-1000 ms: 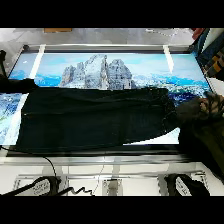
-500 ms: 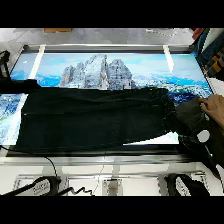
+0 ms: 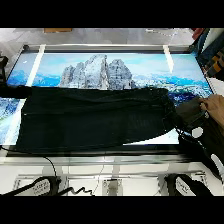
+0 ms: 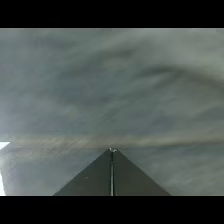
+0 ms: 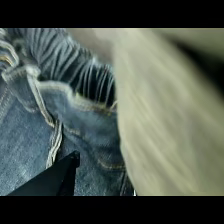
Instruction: Fold the clothes and pants, and hang the long-sleeved shirts on hangers.
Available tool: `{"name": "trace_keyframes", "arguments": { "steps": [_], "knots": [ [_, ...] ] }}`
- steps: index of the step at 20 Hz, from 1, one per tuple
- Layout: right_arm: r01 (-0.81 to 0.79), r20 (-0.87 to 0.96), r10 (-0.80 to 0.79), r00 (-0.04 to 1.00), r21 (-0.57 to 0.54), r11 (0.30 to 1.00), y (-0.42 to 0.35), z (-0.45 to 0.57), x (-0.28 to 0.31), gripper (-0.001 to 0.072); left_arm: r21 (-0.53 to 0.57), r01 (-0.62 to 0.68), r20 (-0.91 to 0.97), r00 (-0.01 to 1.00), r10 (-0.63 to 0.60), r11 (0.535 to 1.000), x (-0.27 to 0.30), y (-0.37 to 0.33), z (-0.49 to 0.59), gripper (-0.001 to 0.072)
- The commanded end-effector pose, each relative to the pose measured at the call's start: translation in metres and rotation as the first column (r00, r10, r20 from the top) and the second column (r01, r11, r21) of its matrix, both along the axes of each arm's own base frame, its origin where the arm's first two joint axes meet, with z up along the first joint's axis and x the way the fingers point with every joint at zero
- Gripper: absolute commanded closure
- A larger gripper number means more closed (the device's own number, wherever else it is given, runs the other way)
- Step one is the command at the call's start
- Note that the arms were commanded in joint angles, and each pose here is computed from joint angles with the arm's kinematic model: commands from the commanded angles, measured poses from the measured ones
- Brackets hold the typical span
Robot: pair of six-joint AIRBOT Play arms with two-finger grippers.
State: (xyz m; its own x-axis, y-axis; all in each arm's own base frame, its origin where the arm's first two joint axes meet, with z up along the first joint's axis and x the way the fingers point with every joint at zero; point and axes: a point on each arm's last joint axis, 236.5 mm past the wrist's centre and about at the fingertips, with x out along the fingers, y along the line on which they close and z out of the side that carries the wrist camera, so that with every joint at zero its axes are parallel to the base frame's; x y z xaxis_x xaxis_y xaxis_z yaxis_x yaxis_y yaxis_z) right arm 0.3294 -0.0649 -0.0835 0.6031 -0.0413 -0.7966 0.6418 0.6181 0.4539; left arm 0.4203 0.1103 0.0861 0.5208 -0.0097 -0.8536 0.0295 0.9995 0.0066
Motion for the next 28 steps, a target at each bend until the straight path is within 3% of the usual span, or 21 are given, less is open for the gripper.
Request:
{"name": "trace_keyframes", "arguments": {
  "steps": [1,2,3,4,7,11,14,15,17,23,28],
  "knots": [
    [-0.024,0.026,0.025,0.999,-0.038,0.999,-0.004,0.003,0.007,0.0342,0.189,-0.003,-0.178,0.983,0.037,0.982,-0.04,0.046,-0.019,0.0685],
    [-0.025,0.024,0.026,0.999,-0.038,0.999,-0.004,0.003,0.006,0.037,0.17,-0.017,-0.214,0.975,0.054,0.985,-0.051,0.049,-0.028,0.0685],
    [-0.028,0.018,0.028,0.999,-0.034,0.999,-0.002,0.002,0.005,0.048,0.144,-0.058,-0.253,0.963,0.093,0.988,-0.063,0.052,-0.038,0.0685],
    [-0.031,0.01,0.031,0.999,-0.029,0.999,-0.001,0.001,0.004,0.0528,0.116,-0.106,-0.304,0.943,0.137,0.988,-0.079,0.055,-0.051,0.0686],
    [-0.041,-0.011,0.041,0.999,-0.017,0.999,0.002,-0.002,0.0,0.0536,0.027,-0.205,-0.428,0.882,0.197,0.978,-0.126,0.055,-0.083,0.0686],
    [-0.042,-0.011,0.042,0.999,-0.018,0.999,0.002,-0.002,0.0,0.0536,-0.069,-0.282,-0.442,0.869,0.224,0.957,-0.16,0.056,-0.094,0.0685],
    [-0.042,-0.009,0.041,0.999,-0.019,0.999,0.002,-0.001,0.0,0.0536,-0.111,-0.406,-0.436,0.84,0.322,0.907,-0.184,0.073,-0.103,0.0673],
    [-0.041,-0.007,0.04,0.999,-0.021,0.999,0.001,-0.001,0.001,0.0536,-0.151,-0.426,-0.444,0.835,0.324,0.892,-0.193,0.071,-0.11,0.0601],
    [-0.041,-0.006,0.04,0.999,-0.022,0.999,0.001,-0.001,0.001,0.0536,-0.239,-0.472,-0.479,0.818,0.32,0.849,-0.212,0.06,-0.128,0.0067],
    [-0.043,-0.007,0.043,0.999,-0.026,0.999,0.001,-0.001,0.001,0.0536,-0.371,-0.643,-0.512,0.744,0.429,0.67,-0.243,0.042,-0.168,0.0058],
    [-0.059,-0.017,0.058,0.998,-0.044,0.997,0.0,-0.002,-0.001,0.0536,-0.335,-0.7,-0.485,0.702,0.521,0.631,-0.251,0.052,-0.195,0.0062]
  ]
}}
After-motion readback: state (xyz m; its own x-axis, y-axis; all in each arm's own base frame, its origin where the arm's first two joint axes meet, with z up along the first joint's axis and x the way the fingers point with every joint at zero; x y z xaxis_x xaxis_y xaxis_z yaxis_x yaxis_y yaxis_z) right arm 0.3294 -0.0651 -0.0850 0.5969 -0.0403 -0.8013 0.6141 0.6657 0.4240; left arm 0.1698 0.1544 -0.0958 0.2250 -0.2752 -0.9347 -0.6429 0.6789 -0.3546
